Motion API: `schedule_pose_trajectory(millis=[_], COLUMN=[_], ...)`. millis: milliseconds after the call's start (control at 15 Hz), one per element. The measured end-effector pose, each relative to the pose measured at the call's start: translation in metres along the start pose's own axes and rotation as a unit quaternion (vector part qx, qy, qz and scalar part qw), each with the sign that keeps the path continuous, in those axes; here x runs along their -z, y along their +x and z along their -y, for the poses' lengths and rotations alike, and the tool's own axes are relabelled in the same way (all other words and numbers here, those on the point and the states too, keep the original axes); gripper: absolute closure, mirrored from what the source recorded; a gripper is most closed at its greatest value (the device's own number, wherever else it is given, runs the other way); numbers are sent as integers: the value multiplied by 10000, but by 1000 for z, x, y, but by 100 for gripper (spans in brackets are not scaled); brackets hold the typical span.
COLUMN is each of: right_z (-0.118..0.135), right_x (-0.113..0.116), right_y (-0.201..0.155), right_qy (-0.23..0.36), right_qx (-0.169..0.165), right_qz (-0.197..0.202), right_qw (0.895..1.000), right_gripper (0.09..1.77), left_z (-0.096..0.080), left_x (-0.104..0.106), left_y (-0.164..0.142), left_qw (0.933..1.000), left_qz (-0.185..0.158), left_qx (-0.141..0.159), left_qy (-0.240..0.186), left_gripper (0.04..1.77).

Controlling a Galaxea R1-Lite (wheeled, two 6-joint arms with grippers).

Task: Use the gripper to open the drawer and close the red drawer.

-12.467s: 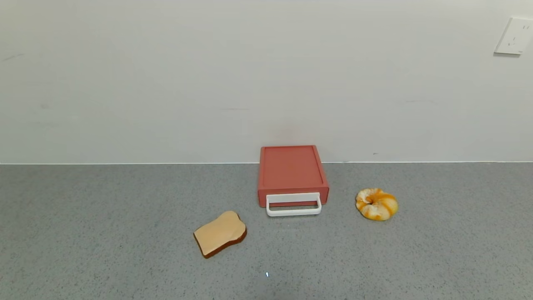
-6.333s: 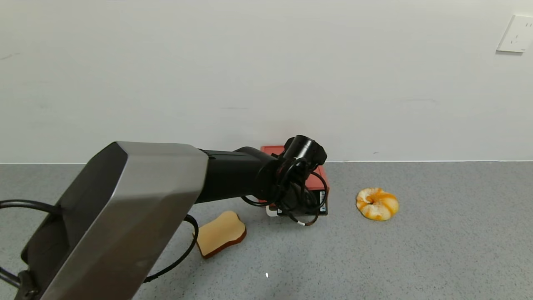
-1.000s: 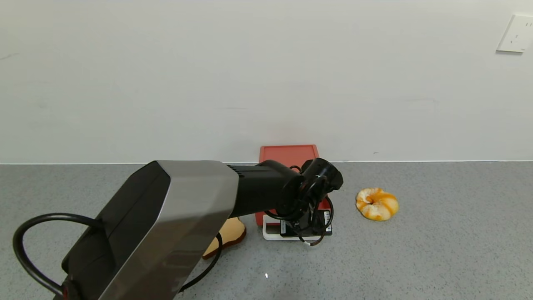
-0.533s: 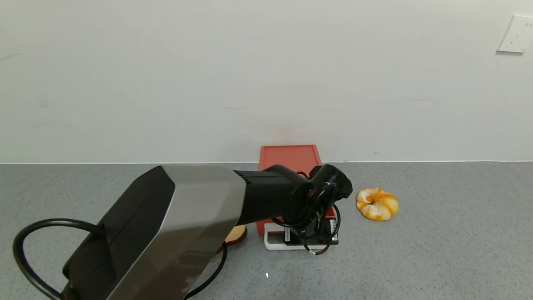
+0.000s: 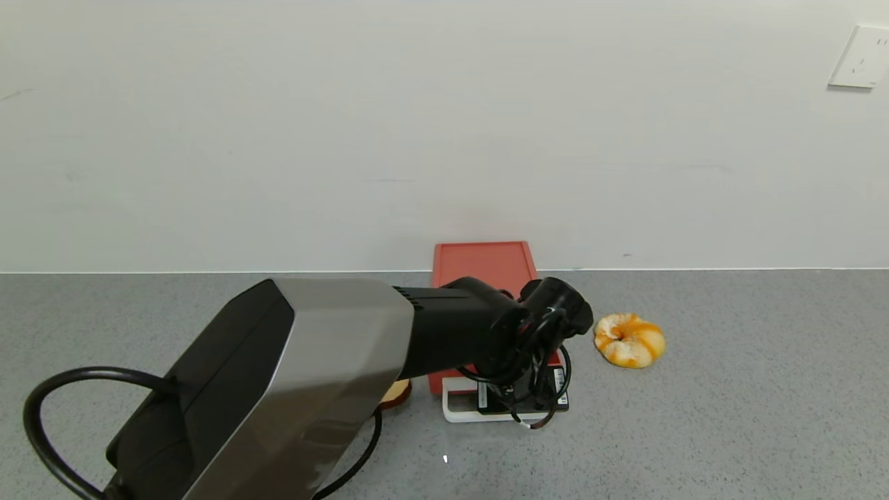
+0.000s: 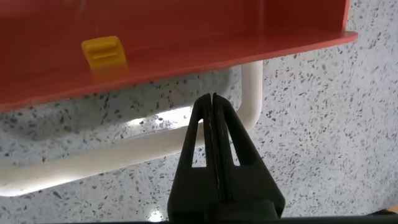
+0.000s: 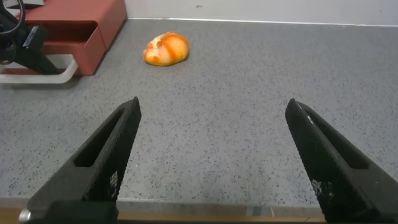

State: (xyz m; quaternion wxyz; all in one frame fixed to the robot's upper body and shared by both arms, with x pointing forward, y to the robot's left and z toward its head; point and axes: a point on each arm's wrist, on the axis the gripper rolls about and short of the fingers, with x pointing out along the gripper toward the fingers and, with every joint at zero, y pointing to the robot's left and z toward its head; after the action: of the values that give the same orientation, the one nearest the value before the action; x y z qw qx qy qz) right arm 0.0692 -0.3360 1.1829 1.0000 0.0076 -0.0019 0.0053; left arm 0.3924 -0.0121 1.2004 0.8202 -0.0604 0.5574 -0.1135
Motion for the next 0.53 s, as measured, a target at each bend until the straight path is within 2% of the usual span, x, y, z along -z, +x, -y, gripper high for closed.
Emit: schedule_pose_trajectory(millis=[533], right_z=[0], right_x=[0], right_y=[0], right_qy=[0], right_qx=[2], right_qz=[7], right_qw=[10000], right_gripper=[15], left_z=[0], left_x=[7], left_y=[-3], left_qw=[9998], left_qz=[-158], left_qx=[-89], left_qy=[-69], left_gripper=[170])
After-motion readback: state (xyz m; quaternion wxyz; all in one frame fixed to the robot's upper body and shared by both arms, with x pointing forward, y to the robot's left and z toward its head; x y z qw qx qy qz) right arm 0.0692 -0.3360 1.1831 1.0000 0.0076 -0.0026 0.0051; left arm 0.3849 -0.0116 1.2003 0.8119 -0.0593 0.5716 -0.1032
